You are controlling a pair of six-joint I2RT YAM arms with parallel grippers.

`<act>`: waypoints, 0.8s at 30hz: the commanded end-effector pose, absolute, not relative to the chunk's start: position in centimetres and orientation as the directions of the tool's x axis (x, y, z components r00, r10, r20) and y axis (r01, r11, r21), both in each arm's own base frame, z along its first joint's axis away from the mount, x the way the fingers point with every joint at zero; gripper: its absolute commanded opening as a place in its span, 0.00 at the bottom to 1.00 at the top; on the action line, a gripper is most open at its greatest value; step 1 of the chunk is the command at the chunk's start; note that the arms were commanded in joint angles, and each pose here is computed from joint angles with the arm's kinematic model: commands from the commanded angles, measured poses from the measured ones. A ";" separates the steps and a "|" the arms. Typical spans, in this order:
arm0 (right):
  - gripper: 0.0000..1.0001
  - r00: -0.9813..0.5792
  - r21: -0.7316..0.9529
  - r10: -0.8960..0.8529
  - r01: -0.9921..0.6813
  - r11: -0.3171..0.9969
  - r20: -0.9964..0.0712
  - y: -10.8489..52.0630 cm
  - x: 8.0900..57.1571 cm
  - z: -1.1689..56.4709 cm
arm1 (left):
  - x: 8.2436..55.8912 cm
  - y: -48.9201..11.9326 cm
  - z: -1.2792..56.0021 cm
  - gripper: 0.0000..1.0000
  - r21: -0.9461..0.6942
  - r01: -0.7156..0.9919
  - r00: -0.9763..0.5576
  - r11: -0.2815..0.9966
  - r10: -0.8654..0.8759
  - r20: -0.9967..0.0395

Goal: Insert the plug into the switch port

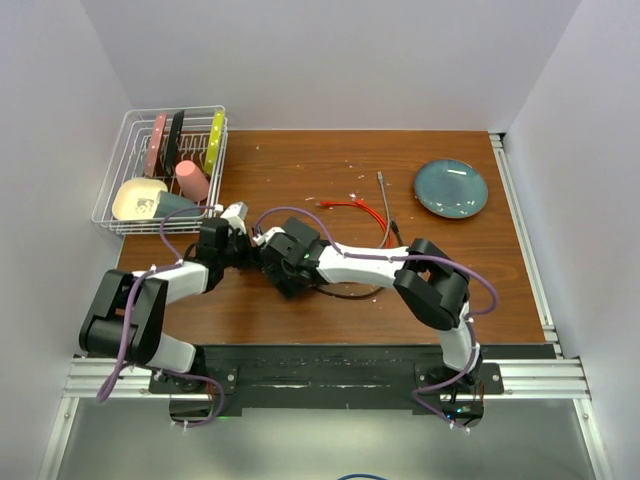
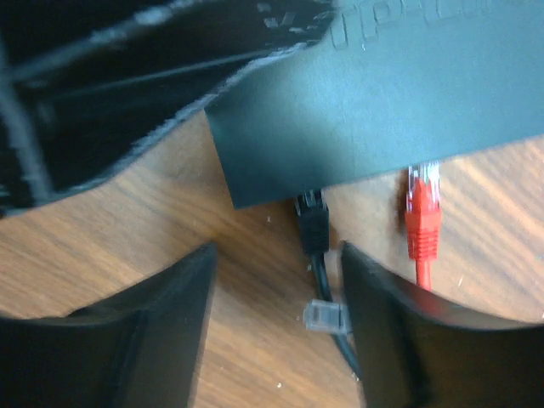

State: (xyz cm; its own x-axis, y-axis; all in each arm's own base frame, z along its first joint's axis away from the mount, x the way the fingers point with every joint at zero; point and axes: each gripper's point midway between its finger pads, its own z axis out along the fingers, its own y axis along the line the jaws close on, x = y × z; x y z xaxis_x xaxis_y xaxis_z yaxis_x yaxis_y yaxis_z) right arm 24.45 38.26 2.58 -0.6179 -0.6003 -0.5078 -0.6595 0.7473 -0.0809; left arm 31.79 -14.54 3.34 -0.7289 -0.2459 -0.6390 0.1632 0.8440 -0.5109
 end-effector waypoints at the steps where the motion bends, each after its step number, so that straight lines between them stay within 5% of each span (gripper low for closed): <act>1: 0.77 -0.585 -0.055 -0.533 -0.641 0.766 -0.611 38.5 24.6 8.4 | 30.9 -13.7 4.5 0.77 -0.476 0.138 -0.760 0.869 -0.215 -0.613; 5: 0.84 -0.560 -0.038 -0.497 -0.638 0.769 -0.662 37.9 24.4 12.3 | 31.0 -14.4 8.7 0.94 -0.504 0.205 -0.699 0.839 -0.235 -0.675; 8: 0.87 -0.536 -0.041 -0.460 -0.619 0.784 -0.708 37.3 25.0 14.7 | 30.8 -14.9 10.9 0.98 -0.520 0.250 -0.669 0.816 -0.243 -0.703; 24: 0.75 -0.643 0.090 -0.409 -0.597 0.797 -0.647 33.1 28.7 8.0 | 29.5 -16.8 11.9 0.98 -0.549 0.339 -0.671 0.764 -0.212 -0.710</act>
State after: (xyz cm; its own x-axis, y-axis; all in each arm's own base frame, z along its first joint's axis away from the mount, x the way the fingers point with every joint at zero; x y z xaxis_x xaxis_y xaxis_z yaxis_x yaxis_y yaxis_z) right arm 28.46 31.51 9.01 -0.6622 -0.4076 -0.6288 -0.5549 0.8306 0.0460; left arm 29.48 -15.93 11.17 -0.6818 -0.2241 -0.6963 0.2944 0.7874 -0.5416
